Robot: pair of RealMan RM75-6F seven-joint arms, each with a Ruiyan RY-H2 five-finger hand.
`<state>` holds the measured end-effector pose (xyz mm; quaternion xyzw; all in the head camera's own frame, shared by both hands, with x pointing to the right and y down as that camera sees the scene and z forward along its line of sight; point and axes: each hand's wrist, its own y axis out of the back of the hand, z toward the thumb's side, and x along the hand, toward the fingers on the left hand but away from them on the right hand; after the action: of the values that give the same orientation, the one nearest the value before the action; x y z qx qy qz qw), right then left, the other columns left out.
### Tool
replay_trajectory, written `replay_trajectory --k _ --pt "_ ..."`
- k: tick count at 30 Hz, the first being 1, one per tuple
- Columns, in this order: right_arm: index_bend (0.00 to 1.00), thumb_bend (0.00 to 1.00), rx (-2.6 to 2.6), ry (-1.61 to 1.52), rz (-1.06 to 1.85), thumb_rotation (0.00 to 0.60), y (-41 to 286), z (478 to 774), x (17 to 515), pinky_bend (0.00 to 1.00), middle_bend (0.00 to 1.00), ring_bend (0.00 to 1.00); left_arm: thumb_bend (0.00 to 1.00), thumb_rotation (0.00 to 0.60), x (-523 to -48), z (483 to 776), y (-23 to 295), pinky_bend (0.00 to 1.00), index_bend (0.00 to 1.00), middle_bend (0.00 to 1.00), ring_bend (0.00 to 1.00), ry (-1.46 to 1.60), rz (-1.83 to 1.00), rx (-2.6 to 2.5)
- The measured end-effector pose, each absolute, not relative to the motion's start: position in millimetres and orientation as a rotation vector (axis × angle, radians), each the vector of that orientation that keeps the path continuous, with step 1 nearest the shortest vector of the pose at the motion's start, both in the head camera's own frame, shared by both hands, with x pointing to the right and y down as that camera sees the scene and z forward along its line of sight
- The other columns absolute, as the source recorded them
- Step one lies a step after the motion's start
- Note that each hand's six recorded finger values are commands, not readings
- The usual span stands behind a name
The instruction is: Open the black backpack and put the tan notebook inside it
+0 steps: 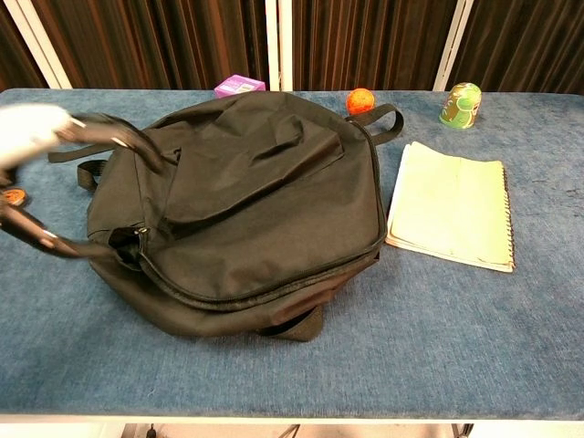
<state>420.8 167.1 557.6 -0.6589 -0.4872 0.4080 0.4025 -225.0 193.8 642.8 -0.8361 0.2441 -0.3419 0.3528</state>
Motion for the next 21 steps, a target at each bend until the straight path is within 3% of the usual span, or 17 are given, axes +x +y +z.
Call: replay_trajectory --k 10,17,21 --pt "0.09 0.33 -1.685 -1.218 1.035 0.600 175.5 562.5 419.7 0.15 0.22 0.05 0.16 0.600 -162.8 667.0 205.8 0.17 0.27 0.21 0.14 0.473 -0.900 -2.239" --pt "0.09 0.33 -1.696 -1.227 1.045 0.600 179.1 566.0 421.6 0.15 0.22 0.05 0.15 0.600 -143.0 674.6 211.5 0.16 0.13 0.13 0.09 0.478 -0.912 -2.242" --pt "0.09 0.33 -1.704 -1.228 1.057 0.600 181.0 568.6 422.7 0.15 0.22 0.05 0.15 0.600 -136.8 680.2 212.7 0.16 0.13 0.13 0.09 0.507 -0.913 -2.198"
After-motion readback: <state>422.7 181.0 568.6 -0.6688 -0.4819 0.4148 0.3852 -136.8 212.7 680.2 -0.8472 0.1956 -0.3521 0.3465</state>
